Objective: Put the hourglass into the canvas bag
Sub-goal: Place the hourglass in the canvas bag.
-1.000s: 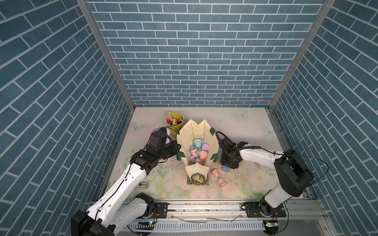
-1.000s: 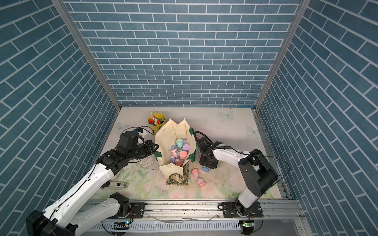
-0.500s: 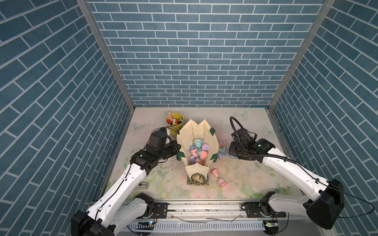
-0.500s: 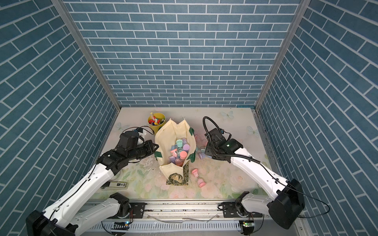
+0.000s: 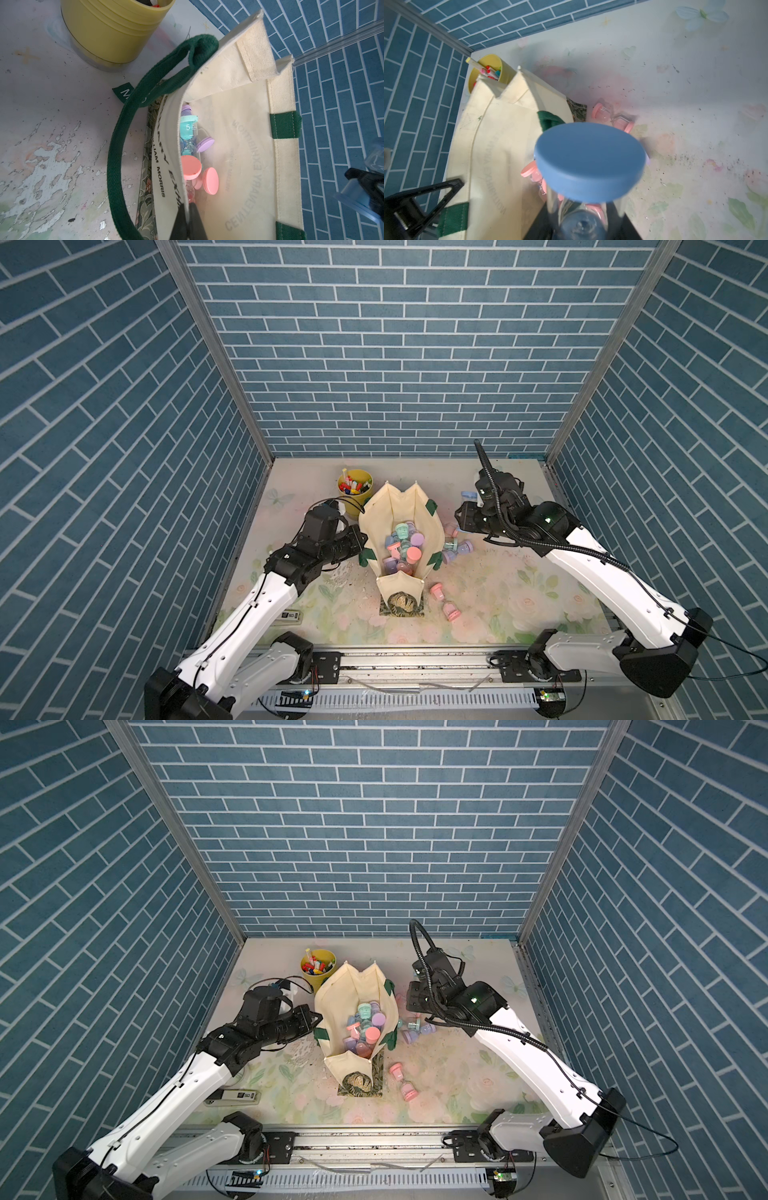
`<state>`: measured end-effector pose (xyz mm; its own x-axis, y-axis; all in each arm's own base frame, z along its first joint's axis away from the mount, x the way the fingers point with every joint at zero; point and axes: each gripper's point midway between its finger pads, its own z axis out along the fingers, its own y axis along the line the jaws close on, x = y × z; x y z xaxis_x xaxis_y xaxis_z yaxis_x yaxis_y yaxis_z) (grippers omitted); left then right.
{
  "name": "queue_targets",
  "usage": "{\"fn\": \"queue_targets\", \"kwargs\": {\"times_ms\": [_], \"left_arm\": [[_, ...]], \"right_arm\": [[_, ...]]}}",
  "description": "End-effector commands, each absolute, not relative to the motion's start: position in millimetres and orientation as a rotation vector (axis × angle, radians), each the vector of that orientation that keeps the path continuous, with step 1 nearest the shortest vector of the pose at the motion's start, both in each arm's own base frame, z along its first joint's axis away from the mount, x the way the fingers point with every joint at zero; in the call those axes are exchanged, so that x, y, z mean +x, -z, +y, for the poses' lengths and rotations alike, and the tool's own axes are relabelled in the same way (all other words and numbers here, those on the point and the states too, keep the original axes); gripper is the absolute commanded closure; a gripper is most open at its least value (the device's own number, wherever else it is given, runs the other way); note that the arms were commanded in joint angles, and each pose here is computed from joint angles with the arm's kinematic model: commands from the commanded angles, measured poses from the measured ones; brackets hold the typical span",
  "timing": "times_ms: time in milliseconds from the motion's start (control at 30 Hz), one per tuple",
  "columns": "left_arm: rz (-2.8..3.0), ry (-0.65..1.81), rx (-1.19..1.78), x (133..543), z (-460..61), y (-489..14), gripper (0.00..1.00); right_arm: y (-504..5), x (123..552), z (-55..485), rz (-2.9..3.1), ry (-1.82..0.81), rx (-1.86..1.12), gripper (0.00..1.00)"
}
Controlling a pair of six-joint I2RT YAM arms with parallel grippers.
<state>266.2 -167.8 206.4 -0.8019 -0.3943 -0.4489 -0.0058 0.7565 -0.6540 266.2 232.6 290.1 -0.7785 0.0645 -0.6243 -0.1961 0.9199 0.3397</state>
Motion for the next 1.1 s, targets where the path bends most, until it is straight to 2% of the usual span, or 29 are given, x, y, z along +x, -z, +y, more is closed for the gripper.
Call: {"fn": "queue_targets", "kwargs": {"times_ms": [0,433,1067], "left_arm": [[2.363,0.867,-0.297,268,-167,-211,1.0],[2.366,0.866,-0.293,267,-168,-210,1.0],[2.364,0.851,-0.299,267,-165,-210,1.0]], "right_arm": [[-305,264,256,2.381,-0.519,-0.228,1.0],[-304,262,322,2.419,-0.628,-0.411,1.0],[-265,267,340,2.548,-0.577,-0.441,1.0]]}}
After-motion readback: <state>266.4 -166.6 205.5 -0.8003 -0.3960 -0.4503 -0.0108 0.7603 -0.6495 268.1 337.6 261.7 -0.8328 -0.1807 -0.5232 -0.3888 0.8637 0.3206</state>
